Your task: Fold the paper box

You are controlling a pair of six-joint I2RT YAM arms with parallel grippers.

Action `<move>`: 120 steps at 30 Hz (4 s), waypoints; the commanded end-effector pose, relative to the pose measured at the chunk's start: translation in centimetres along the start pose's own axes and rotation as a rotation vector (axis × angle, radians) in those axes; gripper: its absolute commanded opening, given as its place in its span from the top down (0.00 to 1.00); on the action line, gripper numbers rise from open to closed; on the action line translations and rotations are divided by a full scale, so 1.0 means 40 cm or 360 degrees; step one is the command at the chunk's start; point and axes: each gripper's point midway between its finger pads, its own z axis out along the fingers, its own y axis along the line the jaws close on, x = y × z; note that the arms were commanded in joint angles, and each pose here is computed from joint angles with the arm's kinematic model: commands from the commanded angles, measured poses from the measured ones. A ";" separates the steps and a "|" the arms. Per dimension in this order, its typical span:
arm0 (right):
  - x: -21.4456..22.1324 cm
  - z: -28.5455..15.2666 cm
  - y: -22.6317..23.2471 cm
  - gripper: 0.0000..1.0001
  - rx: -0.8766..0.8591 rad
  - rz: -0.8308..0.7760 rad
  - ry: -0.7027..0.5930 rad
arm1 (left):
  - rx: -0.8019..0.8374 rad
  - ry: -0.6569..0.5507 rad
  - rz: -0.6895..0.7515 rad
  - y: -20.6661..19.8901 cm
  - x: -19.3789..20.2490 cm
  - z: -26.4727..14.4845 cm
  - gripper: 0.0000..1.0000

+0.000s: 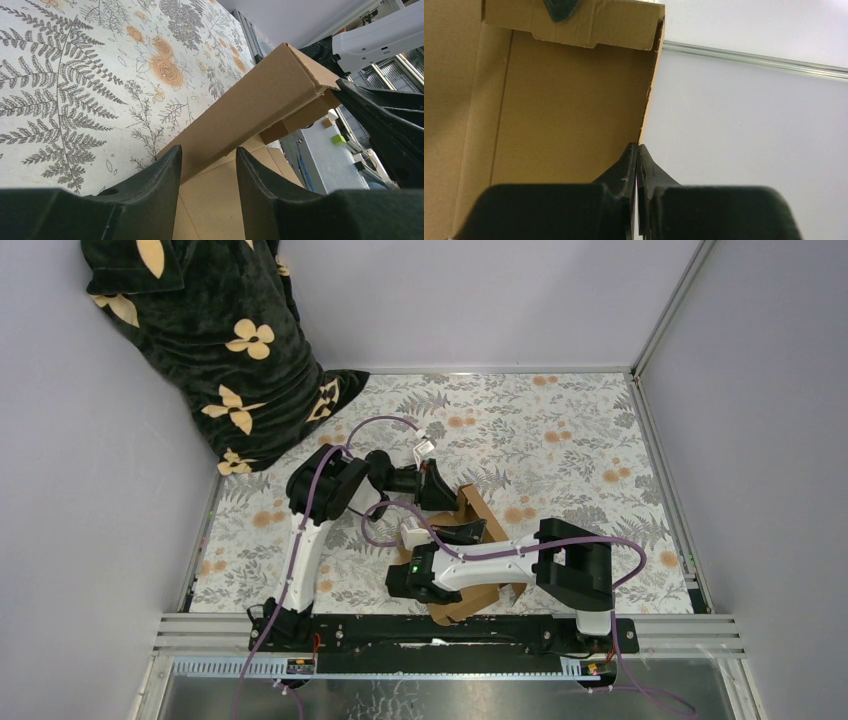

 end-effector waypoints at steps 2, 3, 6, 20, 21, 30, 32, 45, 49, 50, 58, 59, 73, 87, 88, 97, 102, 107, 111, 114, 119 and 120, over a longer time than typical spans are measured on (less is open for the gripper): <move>-0.033 -0.014 0.005 0.98 -0.0020 0.0131 -0.0042 | 0.0021 -0.0044 0.0161 -0.015 -0.007 0.017 0.49; -0.034 -0.015 0.005 0.99 -0.0023 0.0133 -0.0043 | 0.0014 -0.0050 0.0159 -0.014 -0.006 0.019 0.49; -0.034 -0.015 0.005 0.98 -0.0028 0.0140 -0.0043 | -0.0005 -0.0070 0.0160 -0.009 -0.008 0.022 0.49; -0.027 -0.015 0.007 0.98 -0.0043 0.0164 -0.0051 | -0.0036 -0.0114 0.0166 0.007 -0.017 0.042 0.50; -0.027 -0.014 0.008 0.98 -0.0045 0.0167 -0.0052 | -0.0040 -0.0119 0.0164 0.009 -0.016 0.043 0.50; -0.026 -0.014 0.008 0.98 -0.0043 0.0179 -0.0060 | -0.0103 -0.0181 0.0167 0.019 -0.020 0.056 0.53; -0.025 -0.014 0.007 0.98 -0.0044 0.0184 -0.0061 | -0.0119 -0.0197 0.0167 0.022 -0.022 0.060 0.54; -0.029 -0.012 0.018 0.98 -0.0057 0.0207 -0.0069 | -0.0232 -0.0287 0.0190 0.028 -0.019 0.081 0.58; -0.026 -0.012 0.020 0.98 -0.0064 0.0217 -0.0071 | -0.0263 -0.0320 0.0216 0.026 -0.024 0.094 0.60; -0.025 -0.011 0.021 0.98 -0.0064 0.0219 -0.0069 | -0.0279 -0.0331 0.0221 0.027 -0.024 0.096 0.61; -0.012 -0.011 0.022 0.98 -0.0071 0.0248 -0.0070 | -0.0322 -0.0387 0.0257 0.022 -0.040 0.110 0.72; -0.010 -0.010 0.021 0.98 -0.0069 0.0252 -0.0070 | -0.0323 -0.0392 0.0263 0.021 -0.042 0.112 0.74; 0.008 -0.005 0.033 0.98 -0.0084 0.0287 -0.0079 | -0.0378 -0.0471 0.0258 0.025 -0.063 0.130 0.96; 0.002 -0.008 0.056 0.97 -0.0175 0.0434 -0.0117 | -0.0595 -0.0605 0.0245 0.022 -0.081 0.132 0.98; 0.001 -0.009 0.057 0.97 -0.0186 0.0451 -0.0120 | -0.0611 -0.0609 0.0247 0.023 -0.081 0.132 0.98; 0.002 -0.013 0.077 0.97 -0.0265 0.0615 -0.0138 | -0.0738 -0.0592 0.0288 0.019 -0.088 0.122 0.99; 0.008 -0.015 0.082 0.97 -0.0299 0.0713 -0.0147 | -0.0794 -0.0536 0.0303 0.021 -0.087 0.122 0.99; 0.009 -0.013 0.084 0.96 -0.0352 0.0827 -0.0154 | -0.0877 -0.0451 0.0321 0.026 -0.086 0.130 0.99; 0.008 -0.010 0.083 0.96 -0.0404 0.0942 -0.0164 | -0.0944 -0.0365 0.0332 0.029 -0.086 0.131 0.99; 0.016 -0.003 0.084 0.96 -0.0443 0.1018 -0.0157 | -0.0992 -0.0315 0.0343 0.031 -0.088 0.129 0.99; 0.027 0.007 0.092 0.96 -0.0538 0.1179 -0.0146 | -0.1076 -0.0203 0.0373 0.040 -0.095 0.134 0.99; 0.029 0.010 0.094 0.95 -0.0556 0.1210 -0.0141 | -0.1096 -0.0183 0.0378 0.042 -0.099 0.135 0.99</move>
